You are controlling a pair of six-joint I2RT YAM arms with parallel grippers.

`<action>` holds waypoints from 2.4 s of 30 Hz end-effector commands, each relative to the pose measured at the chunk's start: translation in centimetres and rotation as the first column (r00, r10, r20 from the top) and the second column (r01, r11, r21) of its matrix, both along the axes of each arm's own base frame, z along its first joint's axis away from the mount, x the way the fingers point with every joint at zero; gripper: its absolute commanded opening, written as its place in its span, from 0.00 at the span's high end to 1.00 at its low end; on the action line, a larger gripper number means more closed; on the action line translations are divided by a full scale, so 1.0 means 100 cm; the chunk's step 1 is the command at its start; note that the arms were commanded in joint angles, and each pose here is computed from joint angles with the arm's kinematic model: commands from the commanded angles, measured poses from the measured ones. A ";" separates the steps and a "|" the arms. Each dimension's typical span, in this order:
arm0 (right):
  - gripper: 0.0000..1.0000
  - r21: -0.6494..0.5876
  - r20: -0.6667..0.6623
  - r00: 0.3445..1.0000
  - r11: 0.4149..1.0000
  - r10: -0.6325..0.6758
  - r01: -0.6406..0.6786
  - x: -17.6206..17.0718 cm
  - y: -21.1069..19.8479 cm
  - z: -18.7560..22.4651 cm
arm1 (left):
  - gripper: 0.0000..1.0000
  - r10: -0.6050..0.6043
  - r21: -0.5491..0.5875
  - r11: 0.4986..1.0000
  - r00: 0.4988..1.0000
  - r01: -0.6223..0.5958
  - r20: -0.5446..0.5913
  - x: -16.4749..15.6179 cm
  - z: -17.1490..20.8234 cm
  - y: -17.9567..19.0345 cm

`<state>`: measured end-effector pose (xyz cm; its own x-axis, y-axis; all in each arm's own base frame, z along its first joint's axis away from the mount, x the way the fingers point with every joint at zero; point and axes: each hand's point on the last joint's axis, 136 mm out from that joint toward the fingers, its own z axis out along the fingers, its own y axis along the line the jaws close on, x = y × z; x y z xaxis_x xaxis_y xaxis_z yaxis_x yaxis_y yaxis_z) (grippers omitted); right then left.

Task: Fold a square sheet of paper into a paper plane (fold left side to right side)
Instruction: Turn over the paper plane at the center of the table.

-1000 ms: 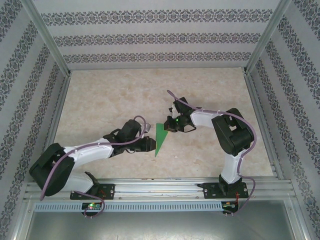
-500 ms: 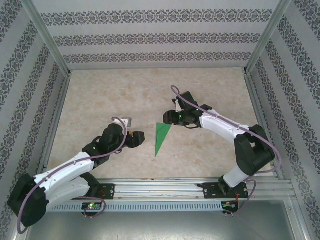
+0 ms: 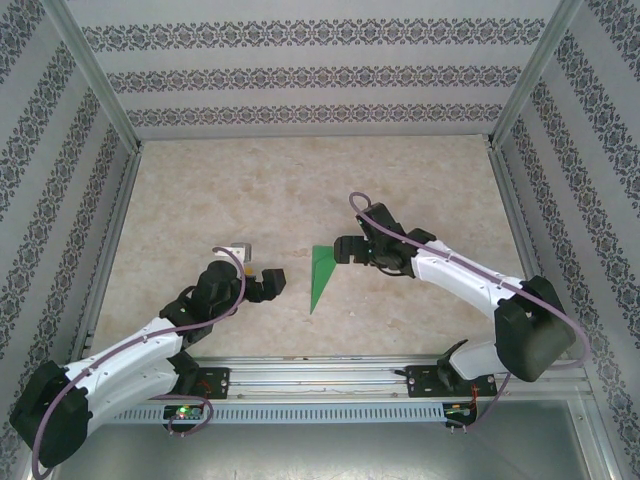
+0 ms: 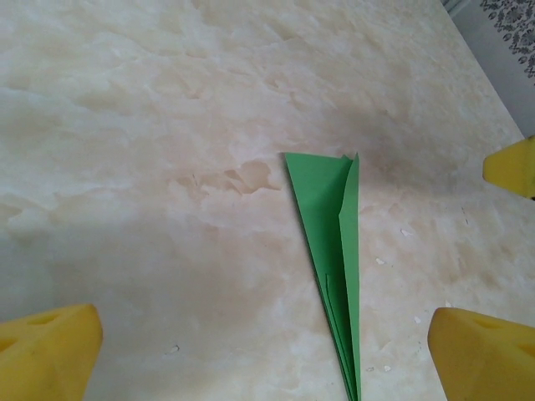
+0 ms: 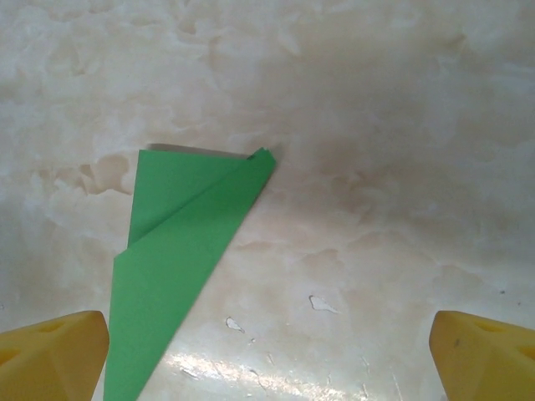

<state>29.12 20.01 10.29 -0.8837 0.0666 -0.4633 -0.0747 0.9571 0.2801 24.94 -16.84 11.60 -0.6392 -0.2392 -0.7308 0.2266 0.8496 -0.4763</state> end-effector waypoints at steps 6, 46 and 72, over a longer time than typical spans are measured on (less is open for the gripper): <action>0.02 -0.238 -0.086 0.981 0.960 -0.172 0.148 -0.024 -0.006 0.000 | 0.00 0.038 -0.006 0.999 0.996 -0.038 0.084 0.009 0.017 0.008; 0.50 -0.443 -0.236 0.871 0.845 -0.431 0.298 0.002 0.087 -0.071 | 0.00 0.022 0.126 0.992 0.997 -0.030 0.071 -0.017 0.005 0.035; 1.00 -0.396 -0.134 0.902 0.856 -0.411 0.331 -0.013 0.060 -0.010 | 0.00 0.058 0.111 0.992 0.997 -0.063 0.047 -0.018 0.009 0.039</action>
